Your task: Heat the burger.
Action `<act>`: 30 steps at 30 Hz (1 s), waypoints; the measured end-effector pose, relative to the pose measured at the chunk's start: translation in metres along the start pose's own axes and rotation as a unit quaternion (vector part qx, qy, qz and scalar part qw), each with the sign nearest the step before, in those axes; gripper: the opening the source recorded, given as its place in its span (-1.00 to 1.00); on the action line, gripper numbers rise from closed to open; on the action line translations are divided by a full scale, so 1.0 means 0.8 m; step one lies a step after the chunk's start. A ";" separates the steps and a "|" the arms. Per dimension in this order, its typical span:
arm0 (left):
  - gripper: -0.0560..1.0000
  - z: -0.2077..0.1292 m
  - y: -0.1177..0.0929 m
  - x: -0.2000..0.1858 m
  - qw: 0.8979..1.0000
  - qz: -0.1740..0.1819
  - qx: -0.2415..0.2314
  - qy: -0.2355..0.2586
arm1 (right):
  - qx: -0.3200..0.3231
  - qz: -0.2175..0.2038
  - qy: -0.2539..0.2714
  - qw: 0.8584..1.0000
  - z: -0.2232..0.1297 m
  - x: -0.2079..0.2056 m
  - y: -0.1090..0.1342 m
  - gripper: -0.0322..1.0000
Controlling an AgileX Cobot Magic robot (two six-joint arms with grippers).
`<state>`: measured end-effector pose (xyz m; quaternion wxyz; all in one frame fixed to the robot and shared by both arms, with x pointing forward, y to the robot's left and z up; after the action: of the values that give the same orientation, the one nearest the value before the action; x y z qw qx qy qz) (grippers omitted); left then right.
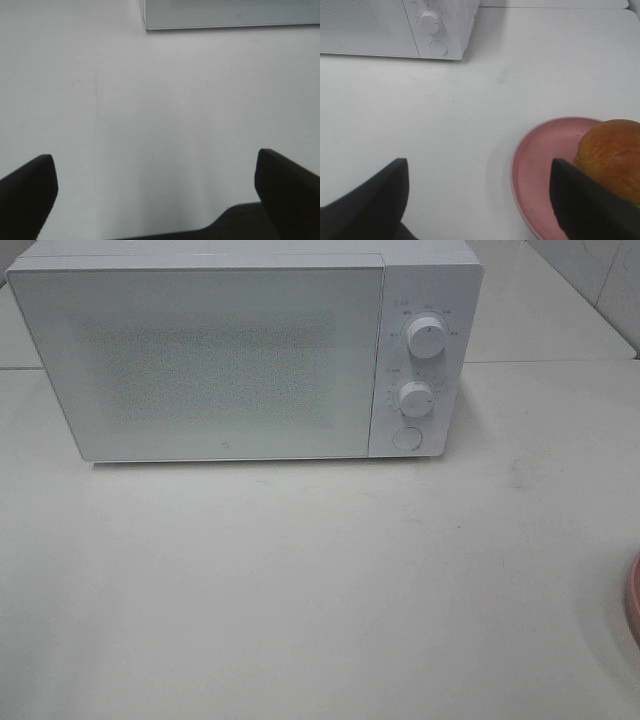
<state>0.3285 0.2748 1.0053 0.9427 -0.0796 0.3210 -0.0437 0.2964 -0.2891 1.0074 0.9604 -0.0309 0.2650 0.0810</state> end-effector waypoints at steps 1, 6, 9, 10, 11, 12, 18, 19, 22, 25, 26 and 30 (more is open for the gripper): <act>0.99 0.000 0.000 0.000 1.000 0.000 0.000 0.000 | 0.000 0.000 0.000 1.000 0.000 0.000 0.000 0.51; 0.99 0.000 -0.002 -0.011 0.999 -0.002 0.006 -0.032 | 0.000 0.000 0.000 1.000 0.000 0.000 0.000 0.51; 0.99 -0.001 -0.004 -0.020 0.998 -0.004 0.012 -0.057 | 0.000 0.000 0.000 1.000 0.000 0.000 0.000 0.51; 0.99 -0.002 -0.005 -0.026 0.997 -0.006 0.015 -0.076 | 0.000 0.000 0.000 1.000 0.000 0.000 0.000 0.51; 0.99 -0.002 -0.005 -0.026 0.997 -0.006 0.015 -0.076 | 0.000 0.000 0.000 1.000 0.000 0.000 0.000 0.51; 0.99 -0.002 -0.006 -0.032 0.995 -0.007 0.019 -0.093 | 0.000 0.000 0.000 1.000 0.000 0.000 0.000 0.51; 0.99 -0.003 -0.007 -0.035 0.995 -0.008 0.020 -0.101 | 0.000 0.000 0.000 1.000 0.000 0.000 0.000 0.51; 0.99 -0.003 -0.007 -0.035 0.995 -0.008 0.020 -0.101 | 0.000 0.000 0.000 1.000 0.000 0.000 0.000 0.51; 0.99 -0.003 -0.007 -0.035 0.995 -0.008 0.020 -0.101 | 0.000 0.000 0.000 1.000 0.000 0.000 0.000 0.51; 0.99 -0.003 -0.007 -0.035 0.995 -0.008 0.020 -0.101 | 0.000 0.000 0.000 1.000 0.000 0.000 0.000 0.51; 0.99 -0.003 -0.007 -0.035 0.995 -0.008 0.020 -0.101 | 0.000 0.000 0.000 1.000 0.000 0.000 0.000 0.51; 0.99 -0.003 -0.007 -0.035 0.995 -0.008 0.020 -0.101 | 0.000 0.000 0.000 1.000 0.000 0.000 0.000 0.51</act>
<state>0.3049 0.2726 1.0212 0.9713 -0.0674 0.2225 -0.0496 0.2965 -0.2891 1.0075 0.9605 -0.0308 0.2645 0.0810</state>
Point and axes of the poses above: a point on each arm's last joint axis where the gripper is mounted, x pointing out along that axis toward the gripper, y along the wrist's bending axis when the last joint is at zero, z = x × y, the point moved 8 cm from there along x, pointing out along that axis toward the gripper, and after that the axes turned 9 degrees about -x, right-handed, at the moved point
